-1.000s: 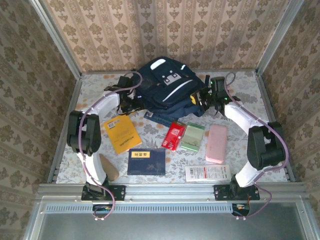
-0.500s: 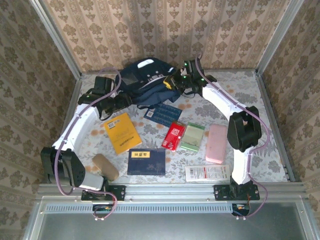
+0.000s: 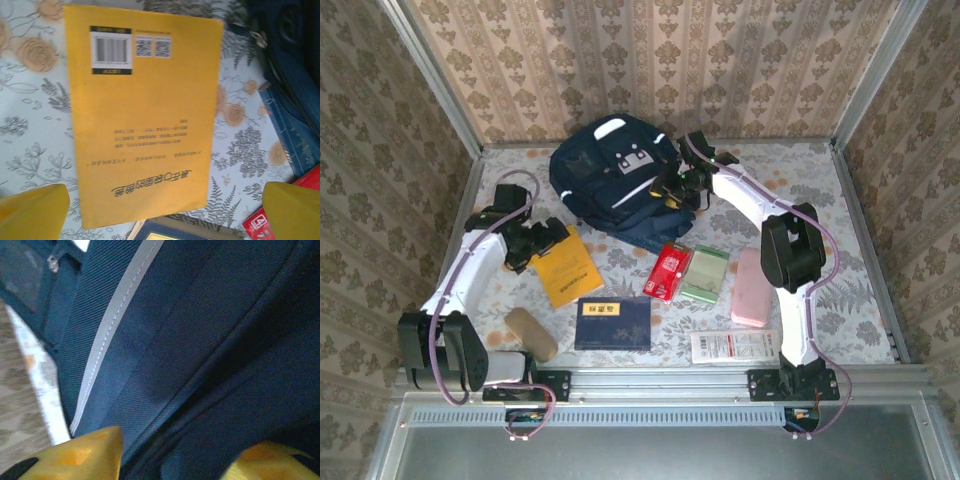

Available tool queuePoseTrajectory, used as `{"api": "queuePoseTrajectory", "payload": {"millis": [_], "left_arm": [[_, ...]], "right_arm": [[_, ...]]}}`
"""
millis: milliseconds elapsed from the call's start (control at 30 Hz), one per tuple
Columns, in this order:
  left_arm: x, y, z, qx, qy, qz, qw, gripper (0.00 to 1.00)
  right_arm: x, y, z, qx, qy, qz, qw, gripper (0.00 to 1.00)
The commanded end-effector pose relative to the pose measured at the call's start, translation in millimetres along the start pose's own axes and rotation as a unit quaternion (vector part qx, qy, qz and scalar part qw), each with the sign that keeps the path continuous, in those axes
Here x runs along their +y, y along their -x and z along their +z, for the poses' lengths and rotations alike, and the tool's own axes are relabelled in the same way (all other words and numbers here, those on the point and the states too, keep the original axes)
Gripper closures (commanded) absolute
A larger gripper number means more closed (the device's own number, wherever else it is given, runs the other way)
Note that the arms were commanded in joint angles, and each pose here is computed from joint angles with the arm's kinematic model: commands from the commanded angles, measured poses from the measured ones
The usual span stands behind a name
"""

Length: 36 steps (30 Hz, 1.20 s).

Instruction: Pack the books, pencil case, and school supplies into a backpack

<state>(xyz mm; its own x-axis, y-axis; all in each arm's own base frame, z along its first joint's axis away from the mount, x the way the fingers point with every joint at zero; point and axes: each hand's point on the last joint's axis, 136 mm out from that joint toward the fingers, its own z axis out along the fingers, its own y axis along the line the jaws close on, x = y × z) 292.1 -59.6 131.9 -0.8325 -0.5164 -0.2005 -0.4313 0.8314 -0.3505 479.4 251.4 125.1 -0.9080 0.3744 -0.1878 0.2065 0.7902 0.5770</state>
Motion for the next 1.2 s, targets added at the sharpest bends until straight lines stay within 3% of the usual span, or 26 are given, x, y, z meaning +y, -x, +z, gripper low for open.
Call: {"api": "queuePoseTrajectory", "payload": {"millis": [0,133,333,433,567,633,700,800,933,1067,1167], "left_arm": [[26,-12,9,0.022,0.041,-0.038,0.998,0.0],[33,-13,29,0.033,0.026,-0.05,0.998,0.01],[35,-9,51,0.036,0.023,-0.054,0.998,0.01],[37,-5,58,0.032,0.025,-0.059,0.997,0.01],[37,-2,68,0.037,0.022,-0.068,0.997,0.01],[38,0,73,0.038,0.022,-0.071,0.996,0.01],[39,2,78,0.039,0.022,-0.075,0.996,0.02],[39,5,84,0.04,0.017,-0.08,0.996,0.02],[35,5,92,0.05,0.0,-0.091,0.995,0.05],[32,-1,98,0.061,-0.017,-0.098,0.993,0.08],[35,-7,102,0.069,-0.015,-0.098,0.993,0.08]], "right_arm": [[-3,33,-44,-0.128,-0.092,-0.129,0.979,0.42],[11,17,-58,-0.167,-0.125,-0.236,0.949,0.29],[37,-20,-61,-0.156,-0.081,-0.314,0.933,0.32],[35,-31,-56,-0.145,-0.118,-0.352,0.917,0.28],[43,-41,-55,-0.142,-0.115,-0.369,0.911,0.19],[61,-55,-49,-0.119,-0.055,-0.368,0.921,0.21],[88,-82,-32,-0.06,0.032,-0.362,0.93,0.22],[114,-123,0,0.034,0.109,-0.347,0.931,0.28],[117,-160,42,0.096,0.092,-0.359,0.924,0.31],[101,-175,80,0.127,0.031,-0.354,0.926,0.32],[99,-183,95,0.14,0.033,-0.343,0.928,0.33]]}}
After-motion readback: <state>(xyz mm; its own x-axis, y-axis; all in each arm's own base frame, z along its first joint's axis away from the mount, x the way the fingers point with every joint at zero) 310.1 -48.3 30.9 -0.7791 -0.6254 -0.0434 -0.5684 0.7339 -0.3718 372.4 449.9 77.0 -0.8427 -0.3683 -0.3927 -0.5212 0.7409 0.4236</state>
